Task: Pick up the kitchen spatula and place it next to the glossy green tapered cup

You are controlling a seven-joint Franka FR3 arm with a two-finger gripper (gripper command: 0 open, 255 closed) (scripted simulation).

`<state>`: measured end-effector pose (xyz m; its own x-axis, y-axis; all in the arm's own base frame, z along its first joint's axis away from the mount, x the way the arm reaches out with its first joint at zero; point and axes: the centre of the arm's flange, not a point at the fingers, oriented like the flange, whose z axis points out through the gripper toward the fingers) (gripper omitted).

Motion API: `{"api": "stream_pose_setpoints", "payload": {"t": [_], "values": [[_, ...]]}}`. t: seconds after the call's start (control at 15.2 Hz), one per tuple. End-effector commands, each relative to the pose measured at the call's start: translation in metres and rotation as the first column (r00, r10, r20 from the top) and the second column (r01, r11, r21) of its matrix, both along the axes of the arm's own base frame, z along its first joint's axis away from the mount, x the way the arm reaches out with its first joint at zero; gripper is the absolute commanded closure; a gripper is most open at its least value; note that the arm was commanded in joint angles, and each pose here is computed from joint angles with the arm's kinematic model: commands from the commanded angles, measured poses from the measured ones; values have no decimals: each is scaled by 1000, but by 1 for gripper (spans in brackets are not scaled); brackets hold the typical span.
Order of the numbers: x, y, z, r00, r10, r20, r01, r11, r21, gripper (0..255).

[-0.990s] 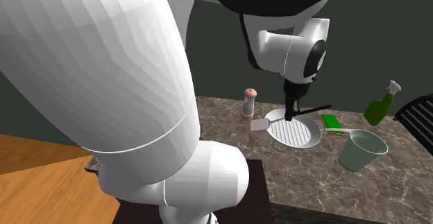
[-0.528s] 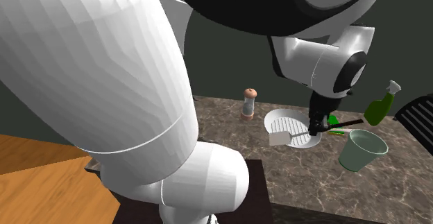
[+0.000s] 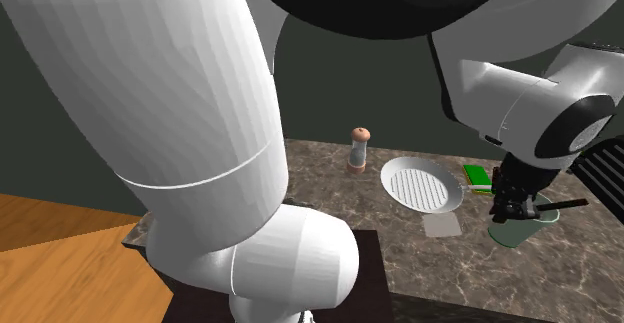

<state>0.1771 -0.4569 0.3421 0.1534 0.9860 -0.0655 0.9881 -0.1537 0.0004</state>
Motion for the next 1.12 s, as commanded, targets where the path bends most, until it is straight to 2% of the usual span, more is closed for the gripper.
{"api": "stream_pose_setpoints", "payload": {"t": [0.0, 0.13, 1.06], "values": [[-20, -19, -1, 1000, 2, 0, -2, 1000, -1, 255], [-43, -41, -1, 1000, 2, 0, -2, 1000, -1, 255], [-43, -41, -75, 1000, 2, 0, -2, 1000, -1, 255]]}}
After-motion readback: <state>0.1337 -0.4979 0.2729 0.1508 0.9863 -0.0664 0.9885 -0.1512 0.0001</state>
